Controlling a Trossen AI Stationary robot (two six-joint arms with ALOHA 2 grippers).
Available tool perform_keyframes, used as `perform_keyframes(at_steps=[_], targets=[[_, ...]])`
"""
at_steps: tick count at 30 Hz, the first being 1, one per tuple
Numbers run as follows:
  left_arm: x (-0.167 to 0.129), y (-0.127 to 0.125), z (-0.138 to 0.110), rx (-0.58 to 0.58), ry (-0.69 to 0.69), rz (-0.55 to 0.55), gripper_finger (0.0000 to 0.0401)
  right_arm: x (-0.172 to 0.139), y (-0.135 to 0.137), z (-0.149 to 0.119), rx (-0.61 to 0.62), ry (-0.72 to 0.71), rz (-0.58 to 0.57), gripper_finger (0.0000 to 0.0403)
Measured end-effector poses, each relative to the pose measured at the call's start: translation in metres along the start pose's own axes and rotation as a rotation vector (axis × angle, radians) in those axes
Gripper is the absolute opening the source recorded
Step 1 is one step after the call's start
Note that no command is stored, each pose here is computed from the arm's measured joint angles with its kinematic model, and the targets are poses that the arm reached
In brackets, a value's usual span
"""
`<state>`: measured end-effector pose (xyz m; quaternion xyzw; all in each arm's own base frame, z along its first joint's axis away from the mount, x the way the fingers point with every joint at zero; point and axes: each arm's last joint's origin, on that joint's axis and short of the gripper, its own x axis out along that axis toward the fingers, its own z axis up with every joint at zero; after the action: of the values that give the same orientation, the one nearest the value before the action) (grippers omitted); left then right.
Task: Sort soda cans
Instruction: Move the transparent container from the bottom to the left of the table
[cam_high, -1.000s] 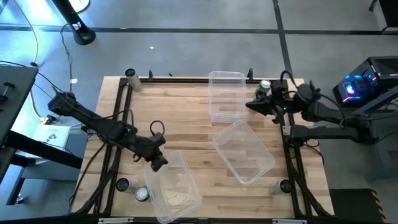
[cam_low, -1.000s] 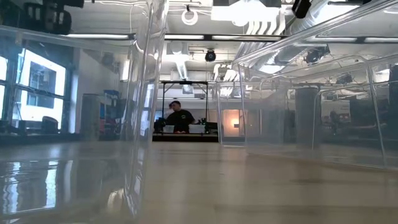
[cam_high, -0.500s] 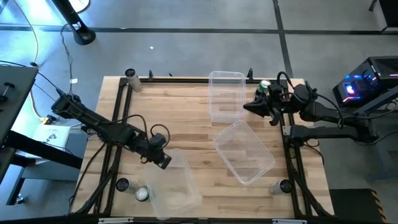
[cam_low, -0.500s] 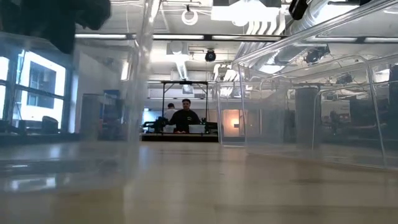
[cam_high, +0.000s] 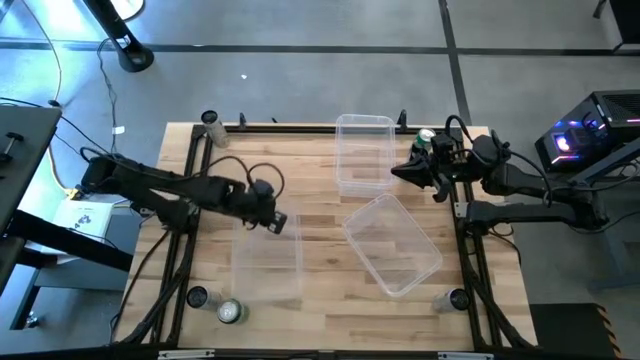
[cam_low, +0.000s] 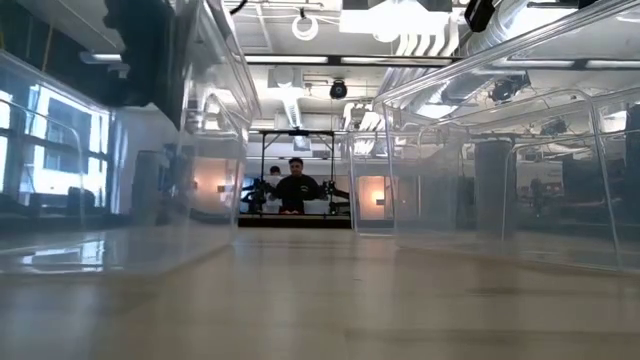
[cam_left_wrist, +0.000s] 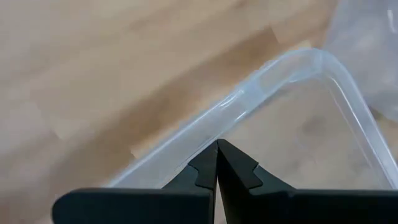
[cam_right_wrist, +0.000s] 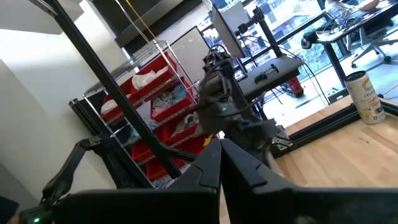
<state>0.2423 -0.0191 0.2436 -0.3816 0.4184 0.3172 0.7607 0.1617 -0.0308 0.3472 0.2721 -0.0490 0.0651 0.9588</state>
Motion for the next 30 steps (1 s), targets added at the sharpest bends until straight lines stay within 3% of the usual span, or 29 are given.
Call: perform_keyframes(at_steps=[4, 14, 19, 23, 27, 30], targets=[[0.004, 0.013, 0.018, 0.035, -0.019, 0.055, 0.0, 0.0, 0.0, 0.0, 0.0, 0.0, 0.0, 0.0], [0.001, 0.06, 0.041, 0.172, 0.03, 0.385, 0.0, 0.0, 0.0, 0.0, 0.0, -0.001, 0.0, 0.0], [-0.007, 0.076, 0.056, 0.182, -0.004, 0.403, 0.0, 0.0, 0.001, 0.002, -0.007, -0.017, 0.011, 0.0], [-0.021, 0.079, 0.063, 0.122, -0.032, 0.276, 0.0, 0.0, 0.002, 0.002, -0.01, -0.024, 0.016, 0.0], [-0.037, 0.055, 0.068, 0.107, -0.133, -0.037, 0.0, 0.0, 0.002, 0.002, -0.01, -0.024, 0.016, 0.0], [-0.048, 0.031, 0.072, 0.116, -0.249, -0.202, 0.0, 0.0, 0.002, 0.002, -0.01, -0.024, 0.015, 0.0]])
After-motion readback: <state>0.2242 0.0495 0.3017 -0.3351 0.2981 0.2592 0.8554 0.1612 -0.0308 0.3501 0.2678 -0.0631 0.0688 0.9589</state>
